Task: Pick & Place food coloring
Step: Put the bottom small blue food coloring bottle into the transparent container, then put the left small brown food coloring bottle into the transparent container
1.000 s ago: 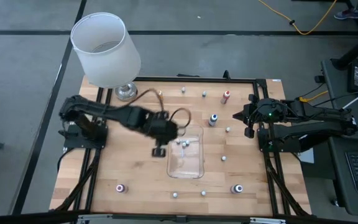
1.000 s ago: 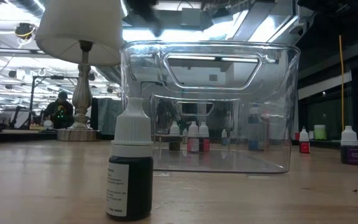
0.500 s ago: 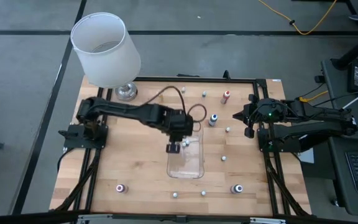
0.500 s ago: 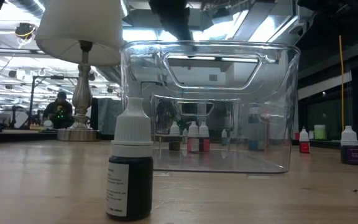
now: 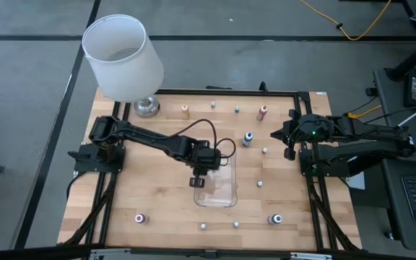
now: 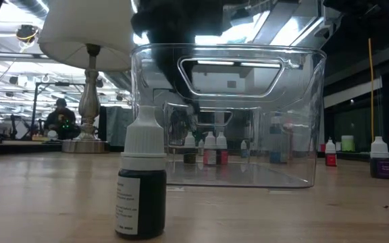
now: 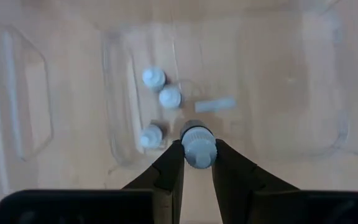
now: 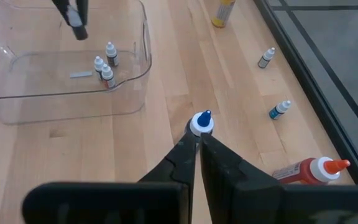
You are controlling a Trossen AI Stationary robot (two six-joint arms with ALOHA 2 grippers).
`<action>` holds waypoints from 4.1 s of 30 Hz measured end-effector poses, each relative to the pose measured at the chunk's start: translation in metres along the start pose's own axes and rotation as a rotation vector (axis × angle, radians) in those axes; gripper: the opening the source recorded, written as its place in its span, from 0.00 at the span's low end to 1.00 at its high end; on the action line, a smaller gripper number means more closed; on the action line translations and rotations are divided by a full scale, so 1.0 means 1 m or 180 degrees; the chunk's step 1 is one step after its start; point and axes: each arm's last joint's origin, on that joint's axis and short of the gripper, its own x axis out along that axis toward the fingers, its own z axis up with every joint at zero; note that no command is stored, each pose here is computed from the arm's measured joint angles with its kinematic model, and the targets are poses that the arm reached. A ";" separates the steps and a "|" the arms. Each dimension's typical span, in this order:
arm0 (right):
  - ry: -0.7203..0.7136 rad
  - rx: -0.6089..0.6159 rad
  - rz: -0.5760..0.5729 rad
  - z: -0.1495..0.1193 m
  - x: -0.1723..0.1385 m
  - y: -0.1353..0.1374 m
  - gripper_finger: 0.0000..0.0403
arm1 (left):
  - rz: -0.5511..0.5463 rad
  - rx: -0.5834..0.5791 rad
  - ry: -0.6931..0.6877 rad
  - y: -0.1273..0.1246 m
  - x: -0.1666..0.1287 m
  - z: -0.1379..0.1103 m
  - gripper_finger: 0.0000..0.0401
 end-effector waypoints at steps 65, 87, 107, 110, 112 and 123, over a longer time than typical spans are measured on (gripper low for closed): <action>0.0023 -0.0015 0.0000 -0.001 0.000 0.000 0.07 | -0.0130 0.0115 0.0172 0.013 0.052 -0.001 0.25; 0.0021 -0.0016 -0.0002 -0.001 0.000 0.000 0.07 | -0.0003 0.0647 -0.0525 -0.033 -0.076 0.019 0.24; -0.0019 -0.0005 0.0000 0.001 0.000 0.000 0.07 | -0.0445 0.0871 -0.0491 -0.154 -0.101 -0.024 0.25; -0.0019 -0.0004 -0.0001 0.001 0.000 0.000 0.07 | -0.0478 0.0847 -0.0454 -0.161 -0.103 -0.028 0.27; -0.0019 -0.0004 -0.0001 0.001 0.000 0.000 0.07 | -0.0496 0.0656 -0.0433 -0.162 -0.103 -0.029 0.29; 0.0034 -0.0017 0.0000 -0.001 0.000 0.000 0.07 | -0.0749 0.0203 -0.0330 -0.182 -0.072 -0.010 0.44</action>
